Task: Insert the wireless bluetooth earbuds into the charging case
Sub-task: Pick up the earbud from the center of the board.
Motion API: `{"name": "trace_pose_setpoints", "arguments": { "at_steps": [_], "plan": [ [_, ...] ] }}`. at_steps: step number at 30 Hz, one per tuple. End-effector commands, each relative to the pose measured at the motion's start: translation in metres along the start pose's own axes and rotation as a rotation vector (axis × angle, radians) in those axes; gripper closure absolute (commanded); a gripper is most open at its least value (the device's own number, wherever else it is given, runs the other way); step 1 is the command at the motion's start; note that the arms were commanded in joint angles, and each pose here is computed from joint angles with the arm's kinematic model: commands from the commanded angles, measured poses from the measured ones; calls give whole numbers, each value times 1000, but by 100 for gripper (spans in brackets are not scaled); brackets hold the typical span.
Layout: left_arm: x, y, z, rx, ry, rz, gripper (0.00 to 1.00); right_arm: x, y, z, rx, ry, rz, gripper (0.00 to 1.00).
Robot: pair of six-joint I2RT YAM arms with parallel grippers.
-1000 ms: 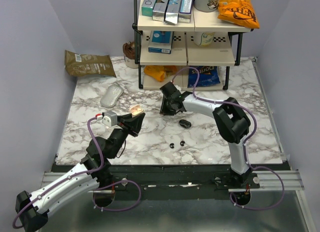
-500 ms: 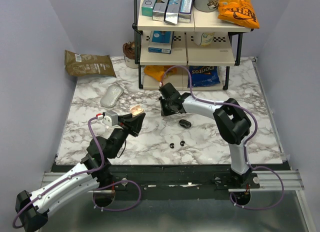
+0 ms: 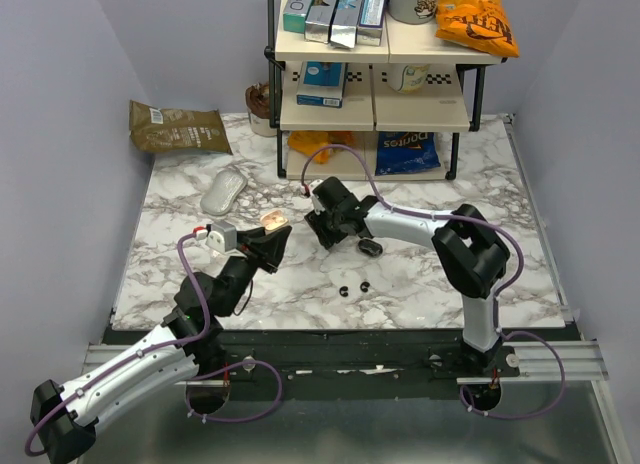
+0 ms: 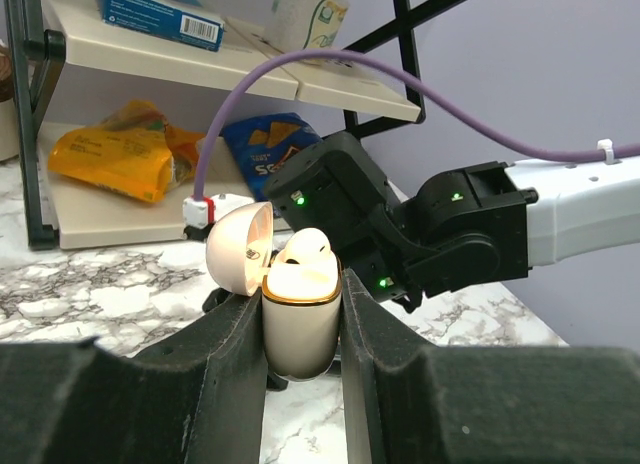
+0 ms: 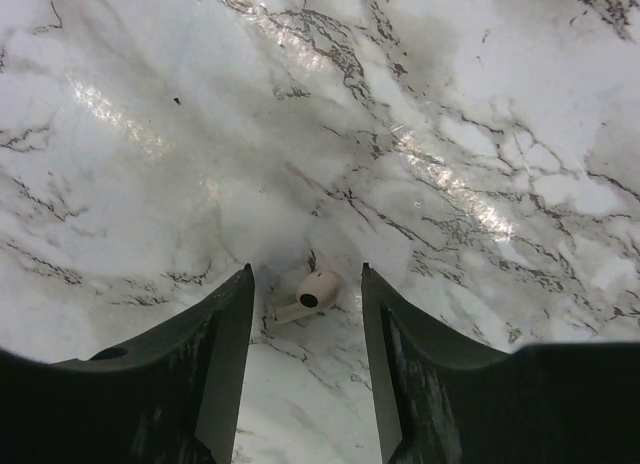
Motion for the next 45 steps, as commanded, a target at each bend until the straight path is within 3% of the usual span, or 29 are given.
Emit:
{"name": "trace_pose_setpoints", "arguments": {
  "at_steps": [1,5,9,13,24,37,45],
  "plan": [
    [-7,0,9,-31,20,-25,100,-6,25,23,-81,-99,-40,40],
    [-7,2,11,-39,22,-24,100,-10,33,30,-89,-268,-95,38],
    [-7,3,12,-46,22,-18,100,-4,34,22,0,-559,-142,40],
    [-6,2,13,-46,19,-11,100,8,31,13,51,-707,-116,41],
    [-8,3,14,-44,29,-13,100,8,8,-10,136,-796,-131,48],
    [-8,4,14,-43,31,-11,100,1,-3,-17,167,-775,-142,55],
    [-7,4,12,-40,34,-8,100,3,-4,-19,175,-759,-128,65]
  ]
}}
Point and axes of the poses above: each gripper's point midway between its finger pads, its own y axis back along the fingers, its own x axis along the line the jaws close on, z = x × y, the point moved 5 cm from there along y, back along the fingers, and after that the axes turned 15 degrees about y, right-handed, at the moved point
